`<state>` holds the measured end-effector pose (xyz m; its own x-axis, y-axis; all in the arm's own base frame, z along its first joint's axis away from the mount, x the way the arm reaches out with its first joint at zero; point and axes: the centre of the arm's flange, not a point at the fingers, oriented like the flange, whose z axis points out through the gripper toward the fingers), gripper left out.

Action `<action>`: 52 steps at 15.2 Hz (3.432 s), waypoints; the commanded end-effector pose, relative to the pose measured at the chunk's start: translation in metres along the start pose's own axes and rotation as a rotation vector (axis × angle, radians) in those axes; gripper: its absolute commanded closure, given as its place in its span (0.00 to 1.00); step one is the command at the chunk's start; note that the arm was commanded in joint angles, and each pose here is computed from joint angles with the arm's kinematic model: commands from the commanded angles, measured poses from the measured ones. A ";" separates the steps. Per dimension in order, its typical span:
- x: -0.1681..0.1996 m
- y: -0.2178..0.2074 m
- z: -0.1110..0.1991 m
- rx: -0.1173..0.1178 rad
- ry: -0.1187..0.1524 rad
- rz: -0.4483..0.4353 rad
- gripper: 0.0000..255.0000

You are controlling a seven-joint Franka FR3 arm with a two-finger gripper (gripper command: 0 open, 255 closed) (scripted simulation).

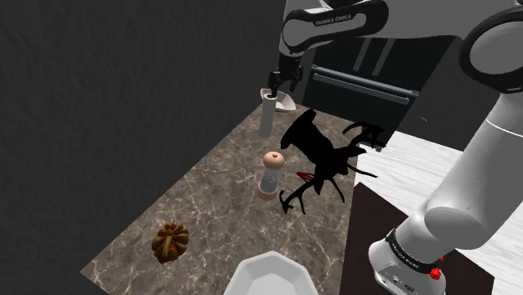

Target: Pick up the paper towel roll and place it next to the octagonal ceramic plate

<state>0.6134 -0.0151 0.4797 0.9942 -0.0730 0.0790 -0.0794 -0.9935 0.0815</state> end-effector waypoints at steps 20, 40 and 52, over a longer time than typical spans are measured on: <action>0.055 -0.001 0.070 0.012 -0.009 0.012 1.00; 0.060 0.004 0.012 0.012 -0.009 0.012 1.00; 0.013 -0.072 -0.024 0.012 -0.009 0.012 1.00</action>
<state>0.6403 0.0444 0.4959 0.9939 -0.0842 0.0711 -0.0891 -0.9937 0.0685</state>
